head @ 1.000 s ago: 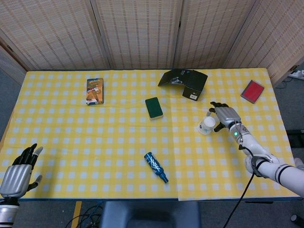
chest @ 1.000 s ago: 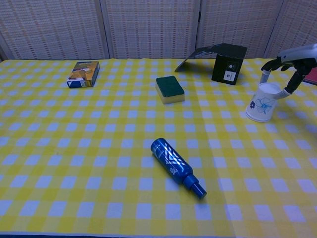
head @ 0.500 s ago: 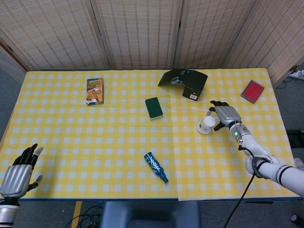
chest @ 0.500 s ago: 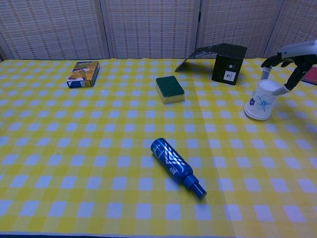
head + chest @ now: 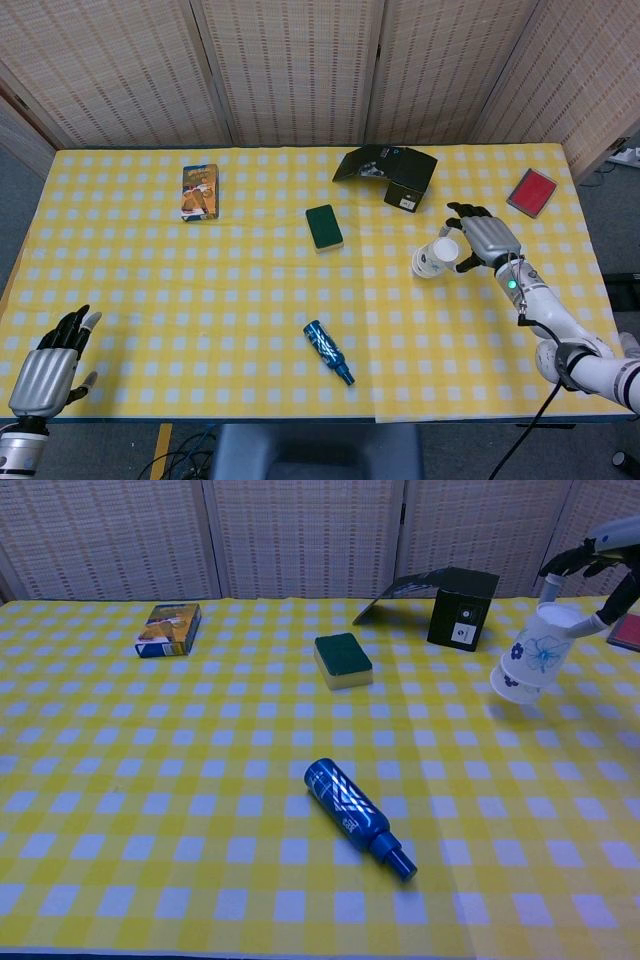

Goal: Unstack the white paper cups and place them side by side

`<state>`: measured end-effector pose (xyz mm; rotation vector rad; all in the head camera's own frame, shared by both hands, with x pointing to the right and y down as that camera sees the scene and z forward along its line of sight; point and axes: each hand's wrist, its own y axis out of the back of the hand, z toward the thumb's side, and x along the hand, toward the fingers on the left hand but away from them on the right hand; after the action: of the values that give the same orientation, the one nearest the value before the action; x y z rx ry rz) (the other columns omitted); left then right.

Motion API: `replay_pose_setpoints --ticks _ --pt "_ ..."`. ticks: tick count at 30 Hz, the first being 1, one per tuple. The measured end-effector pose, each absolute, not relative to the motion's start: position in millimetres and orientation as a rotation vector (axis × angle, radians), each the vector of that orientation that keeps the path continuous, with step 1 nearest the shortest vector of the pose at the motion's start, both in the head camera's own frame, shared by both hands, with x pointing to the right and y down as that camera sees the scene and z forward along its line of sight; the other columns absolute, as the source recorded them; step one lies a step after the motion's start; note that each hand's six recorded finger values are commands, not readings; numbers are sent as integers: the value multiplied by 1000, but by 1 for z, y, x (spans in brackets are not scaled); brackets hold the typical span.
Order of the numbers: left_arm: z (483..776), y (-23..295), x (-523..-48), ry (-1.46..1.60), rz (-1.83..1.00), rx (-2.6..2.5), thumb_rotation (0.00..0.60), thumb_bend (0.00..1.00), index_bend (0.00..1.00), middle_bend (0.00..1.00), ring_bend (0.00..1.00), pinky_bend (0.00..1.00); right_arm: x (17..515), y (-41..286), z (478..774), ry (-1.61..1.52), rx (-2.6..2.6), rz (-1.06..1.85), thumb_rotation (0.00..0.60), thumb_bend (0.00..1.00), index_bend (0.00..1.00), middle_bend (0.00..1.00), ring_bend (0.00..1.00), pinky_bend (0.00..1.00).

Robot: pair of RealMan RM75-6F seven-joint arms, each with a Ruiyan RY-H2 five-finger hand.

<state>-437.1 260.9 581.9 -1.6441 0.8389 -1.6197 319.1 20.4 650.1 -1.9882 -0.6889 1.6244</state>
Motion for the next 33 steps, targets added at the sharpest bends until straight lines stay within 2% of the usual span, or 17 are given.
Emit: replay_pose_setpoints --ticks 11,18,23,33 --pt "584 262 -434 827 -1617 -1650 600 317 34 0 0 228 319 18 617 -745 -1977 1575 600 270 377 32 0 0" --pt "582 262 -434 832 -1614 -1652 600 317 34 0 0 228 299 14 604 -759 -2011 1510 600 271 376 32 0 0" --pt "577 261 -435 854 -1603 -1647 600 317 34 0 0 228 279 17 613 -727 -2051 1487 600 271 377 32 0 0" --pt "568 261 -438 886 -1580 -1667 600 317 34 0 0 228 234 18 655 -646 -2095 1505 600 270 377 35 0 0"
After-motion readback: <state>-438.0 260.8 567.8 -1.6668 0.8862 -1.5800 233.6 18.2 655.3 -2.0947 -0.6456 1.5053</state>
